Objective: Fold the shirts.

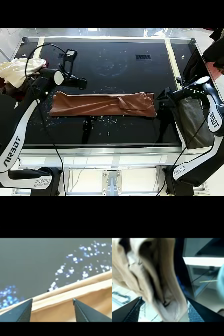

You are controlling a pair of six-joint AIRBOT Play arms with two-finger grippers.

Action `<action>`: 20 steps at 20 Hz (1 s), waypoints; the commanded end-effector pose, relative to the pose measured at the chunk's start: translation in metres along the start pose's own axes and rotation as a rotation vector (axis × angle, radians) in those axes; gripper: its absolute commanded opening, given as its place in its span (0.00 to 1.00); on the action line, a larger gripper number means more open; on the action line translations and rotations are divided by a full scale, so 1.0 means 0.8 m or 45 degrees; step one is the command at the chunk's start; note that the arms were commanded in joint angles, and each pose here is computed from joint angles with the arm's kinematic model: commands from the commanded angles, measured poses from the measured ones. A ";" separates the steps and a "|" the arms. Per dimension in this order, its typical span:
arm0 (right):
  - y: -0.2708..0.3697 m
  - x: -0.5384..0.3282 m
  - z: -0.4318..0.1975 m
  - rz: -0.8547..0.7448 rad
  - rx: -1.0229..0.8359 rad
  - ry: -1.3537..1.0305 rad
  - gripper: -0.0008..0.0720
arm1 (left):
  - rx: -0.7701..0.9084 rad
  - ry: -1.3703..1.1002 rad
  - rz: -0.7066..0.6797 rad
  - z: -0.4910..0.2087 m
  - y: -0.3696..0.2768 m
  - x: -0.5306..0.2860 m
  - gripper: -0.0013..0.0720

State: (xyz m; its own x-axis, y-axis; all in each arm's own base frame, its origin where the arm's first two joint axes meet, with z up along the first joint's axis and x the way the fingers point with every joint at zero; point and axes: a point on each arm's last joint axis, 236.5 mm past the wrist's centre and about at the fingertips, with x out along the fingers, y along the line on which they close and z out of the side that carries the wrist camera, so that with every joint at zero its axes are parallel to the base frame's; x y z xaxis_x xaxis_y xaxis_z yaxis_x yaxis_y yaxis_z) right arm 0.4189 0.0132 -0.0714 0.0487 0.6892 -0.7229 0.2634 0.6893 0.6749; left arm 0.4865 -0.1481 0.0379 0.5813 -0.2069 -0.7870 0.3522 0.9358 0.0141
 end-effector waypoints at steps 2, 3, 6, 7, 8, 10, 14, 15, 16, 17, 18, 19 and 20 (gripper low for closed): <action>0.006 0.036 0.013 0.050 -0.037 -0.002 0.89 | 0.020 0.018 -0.014 -0.003 -0.012 0.006 0.75; 0.010 0.043 0.017 0.036 -0.054 -0.016 0.89 | 0.018 0.018 -0.018 -0.003 -0.014 0.006 0.75; 0.026 0.062 0.022 0.010 -0.101 -0.030 0.89 | 0.019 0.017 -0.019 -0.003 -0.014 0.006 0.75; 0.031 0.068 0.019 0.007 -0.115 -0.019 0.88 | 0.019 0.018 -0.019 -0.003 -0.014 0.006 0.75; 0.037 0.074 0.015 0.006 -0.130 -0.003 0.88 | 0.020 0.018 -0.019 -0.004 -0.015 0.006 0.75; 0.049 0.086 0.009 0.006 -0.157 0.021 0.87 | 0.016 0.021 -0.023 -0.004 -0.015 0.007 0.75; 0.100 0.101 -0.001 0.137 -0.176 0.048 0.06 | 0.013 0.084 -0.033 -0.020 -0.018 0.013 0.75; 0.123 0.098 -0.008 0.215 -0.205 0.065 0.03 | 0.008 0.122 -0.042 -0.029 -0.020 0.015 0.75; 0.147 0.089 -0.018 0.297 -0.247 0.081 0.03 | -0.009 0.168 -0.065 -0.040 -0.025 0.018 0.71; 0.164 0.079 -0.026 0.342 -0.267 0.094 0.03 | -0.025 0.217 -0.101 -0.052 -0.034 0.022 0.56; 0.179 0.066 -0.034 0.362 -0.294 0.098 0.03 | -0.024 0.271 -0.164 -0.066 -0.050 0.027 0.31; 0.190 0.053 -0.042 0.364 -0.328 0.094 0.03 | -0.009 0.320 -0.235 -0.079 -0.068 0.032 0.04; 0.203 0.038 -0.050 0.362 -0.365 0.081 0.03 | 0.021 0.366 -0.323 -0.092 -0.093 0.038 0.04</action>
State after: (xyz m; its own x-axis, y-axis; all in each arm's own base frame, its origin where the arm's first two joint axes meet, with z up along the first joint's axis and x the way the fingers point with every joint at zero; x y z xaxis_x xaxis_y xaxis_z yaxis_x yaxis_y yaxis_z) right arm 0.4355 0.1430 -0.0200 0.0302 0.8336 -0.5516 0.0330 0.5507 0.8340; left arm 0.4536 -0.1747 -0.0098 0.3954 -0.2549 -0.8824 0.4074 0.9097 -0.0802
